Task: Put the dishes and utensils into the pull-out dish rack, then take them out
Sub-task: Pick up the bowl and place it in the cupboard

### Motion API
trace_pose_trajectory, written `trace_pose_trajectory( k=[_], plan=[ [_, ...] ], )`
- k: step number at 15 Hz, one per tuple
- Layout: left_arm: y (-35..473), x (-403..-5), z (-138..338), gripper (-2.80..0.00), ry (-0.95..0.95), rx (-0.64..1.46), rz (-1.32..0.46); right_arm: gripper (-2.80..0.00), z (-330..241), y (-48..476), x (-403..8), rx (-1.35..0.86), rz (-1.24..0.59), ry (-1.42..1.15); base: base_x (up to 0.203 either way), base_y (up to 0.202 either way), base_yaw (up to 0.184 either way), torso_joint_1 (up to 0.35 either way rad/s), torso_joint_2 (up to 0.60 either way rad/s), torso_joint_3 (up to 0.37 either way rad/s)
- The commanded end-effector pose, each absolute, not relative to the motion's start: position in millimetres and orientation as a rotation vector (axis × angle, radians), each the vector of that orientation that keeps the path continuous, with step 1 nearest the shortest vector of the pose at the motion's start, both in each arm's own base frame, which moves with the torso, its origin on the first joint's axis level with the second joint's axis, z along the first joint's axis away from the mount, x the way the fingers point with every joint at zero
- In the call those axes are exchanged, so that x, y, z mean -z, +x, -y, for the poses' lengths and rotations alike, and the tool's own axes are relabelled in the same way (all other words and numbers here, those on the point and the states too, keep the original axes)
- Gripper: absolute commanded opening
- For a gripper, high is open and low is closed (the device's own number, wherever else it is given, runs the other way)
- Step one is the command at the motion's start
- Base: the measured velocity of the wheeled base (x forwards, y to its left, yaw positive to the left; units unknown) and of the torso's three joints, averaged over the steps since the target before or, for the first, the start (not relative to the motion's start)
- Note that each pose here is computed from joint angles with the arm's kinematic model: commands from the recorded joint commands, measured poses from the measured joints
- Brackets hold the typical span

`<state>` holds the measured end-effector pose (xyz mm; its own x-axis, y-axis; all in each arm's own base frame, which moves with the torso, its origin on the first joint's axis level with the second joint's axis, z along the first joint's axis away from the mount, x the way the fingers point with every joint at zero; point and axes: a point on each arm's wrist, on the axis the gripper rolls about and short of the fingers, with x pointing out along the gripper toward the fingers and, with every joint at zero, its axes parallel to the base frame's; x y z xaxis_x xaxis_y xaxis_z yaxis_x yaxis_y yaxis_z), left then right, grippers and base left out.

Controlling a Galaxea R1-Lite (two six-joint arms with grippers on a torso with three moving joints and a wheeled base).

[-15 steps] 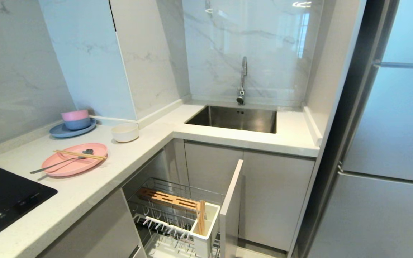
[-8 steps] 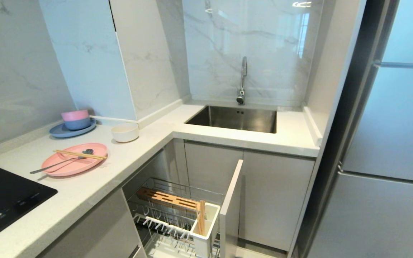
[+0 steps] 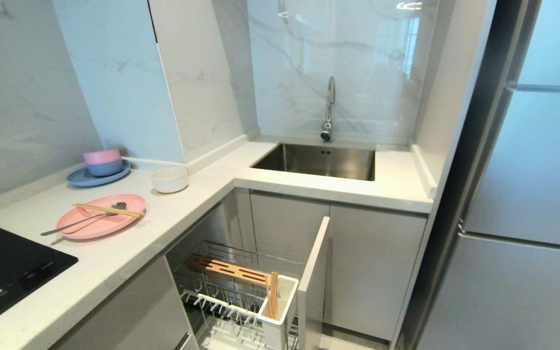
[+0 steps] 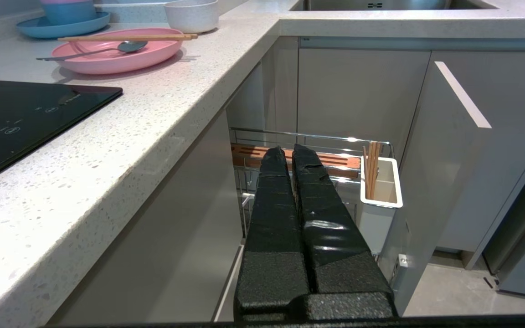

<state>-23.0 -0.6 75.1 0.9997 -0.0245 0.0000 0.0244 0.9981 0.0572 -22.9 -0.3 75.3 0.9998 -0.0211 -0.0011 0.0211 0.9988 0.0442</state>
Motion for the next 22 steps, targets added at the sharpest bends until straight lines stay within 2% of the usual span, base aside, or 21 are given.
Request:
trace_pose_trajectory(
  k=[1,22],
  plan=[
    [-22.9,-75.1,0.6,-2.80,0.058,0.025,-0.001,-2.80,0.3,-22.7,-74.8,0.021,-0.003,0.044,0.000,0.000,0.000,0.000,0.00,-0.063],
    [-22.9,-75.0,0.7,-2.80,0.064,0.028,-0.002,-2.80,0.3,-22.7,-74.8,0.020,-0.003,0.044,0.000,0.000,0.000,0.004,0.00,-0.191]
  ],
)
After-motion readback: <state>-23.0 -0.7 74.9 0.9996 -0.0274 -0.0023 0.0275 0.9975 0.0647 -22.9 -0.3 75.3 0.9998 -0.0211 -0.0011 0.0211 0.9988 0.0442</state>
